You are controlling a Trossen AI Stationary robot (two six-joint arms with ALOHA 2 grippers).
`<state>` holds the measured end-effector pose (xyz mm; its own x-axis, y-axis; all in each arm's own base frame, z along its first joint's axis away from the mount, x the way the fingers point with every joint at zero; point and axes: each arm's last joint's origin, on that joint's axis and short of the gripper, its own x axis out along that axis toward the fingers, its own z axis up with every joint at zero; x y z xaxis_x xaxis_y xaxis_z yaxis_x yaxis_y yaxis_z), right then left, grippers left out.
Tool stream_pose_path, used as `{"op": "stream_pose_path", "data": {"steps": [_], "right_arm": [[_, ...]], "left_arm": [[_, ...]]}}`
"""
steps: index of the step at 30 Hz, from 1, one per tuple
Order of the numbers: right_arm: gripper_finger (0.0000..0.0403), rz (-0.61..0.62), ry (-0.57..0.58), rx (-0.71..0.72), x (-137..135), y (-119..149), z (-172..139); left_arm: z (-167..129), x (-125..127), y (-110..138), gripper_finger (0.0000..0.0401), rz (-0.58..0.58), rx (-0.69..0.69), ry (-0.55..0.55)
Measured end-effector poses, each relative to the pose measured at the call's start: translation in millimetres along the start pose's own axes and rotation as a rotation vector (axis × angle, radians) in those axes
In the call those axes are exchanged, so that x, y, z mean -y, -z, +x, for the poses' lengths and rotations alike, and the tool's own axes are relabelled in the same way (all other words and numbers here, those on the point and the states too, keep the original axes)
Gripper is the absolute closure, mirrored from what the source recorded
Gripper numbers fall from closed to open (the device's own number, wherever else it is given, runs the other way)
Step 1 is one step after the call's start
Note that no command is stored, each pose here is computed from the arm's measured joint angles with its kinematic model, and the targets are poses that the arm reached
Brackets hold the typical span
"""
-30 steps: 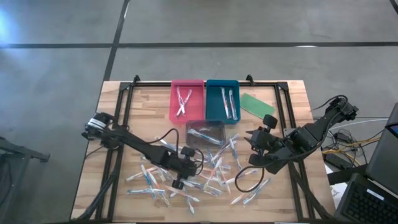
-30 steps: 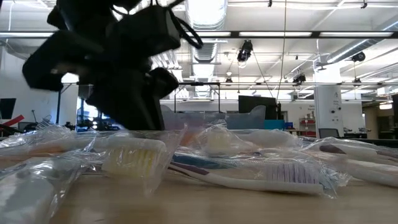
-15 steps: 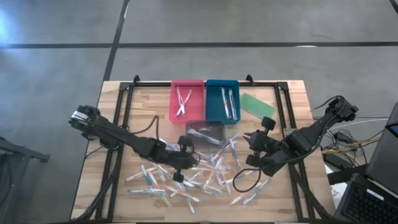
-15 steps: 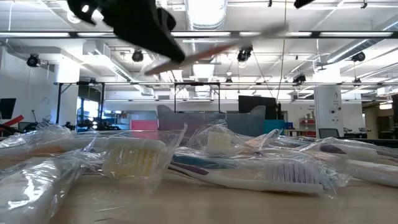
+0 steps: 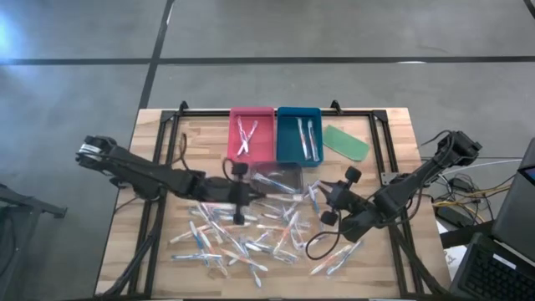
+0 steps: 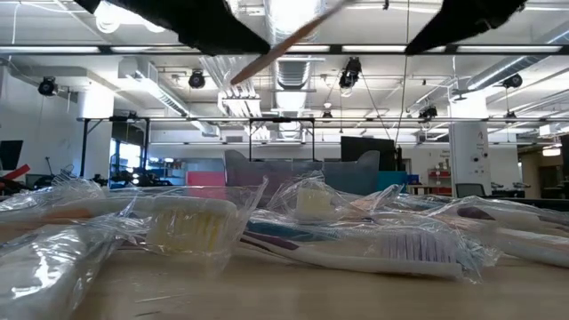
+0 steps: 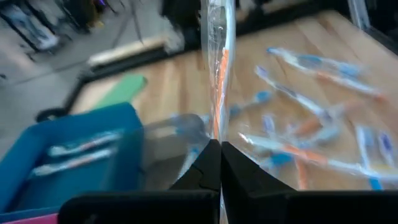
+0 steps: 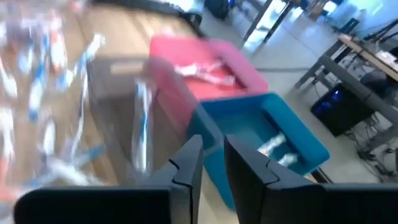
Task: Pick & Place Toothbrushes
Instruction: Put the orange toothbrush into the blue bin
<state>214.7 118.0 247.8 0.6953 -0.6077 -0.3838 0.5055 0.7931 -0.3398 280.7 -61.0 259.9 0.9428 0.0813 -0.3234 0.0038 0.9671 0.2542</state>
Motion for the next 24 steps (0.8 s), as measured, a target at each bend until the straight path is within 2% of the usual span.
{"op": "stream_pose_path", "data": {"steps": [4,11,14,17,21,24], "right_arm": [[0.0319,0.021,-0.020,0.062,-5.2,-9.6,-0.4],[0.0288,0.039,-0.105,0.189,-18.7,-13.7,4.5],[0.0274,0.071,-0.170,0.280,-21.4,-17.2,7.5],[0.0261,0.109,-0.303,0.408,-22.1,-22.9,10.5],[0.0249,0.135,-0.427,0.559,-22.0,-22.5,17.9],[0.0244,0.118,-0.433,0.562,-22.7,-18.5,27.9]], "left_arm": [[-17.9,-16.9,-5.9,0.0400,-0.064,0.168,-0.036],[-37.3,-27.2,7.3,0.0400,-0.104,0.405,0.075],[-42.0,-26.6,12.8,0.0400,-0.125,0.526,0.075],[-45.6,-26.3,17.8,0.0400,-0.129,0.627,0.058],[-43.5,-24.7,23.7,0.0400,-0.137,0.698,0.043],[-36.8,-22.8,25.2,0.0400,-0.138,0.711,0.041]]}}
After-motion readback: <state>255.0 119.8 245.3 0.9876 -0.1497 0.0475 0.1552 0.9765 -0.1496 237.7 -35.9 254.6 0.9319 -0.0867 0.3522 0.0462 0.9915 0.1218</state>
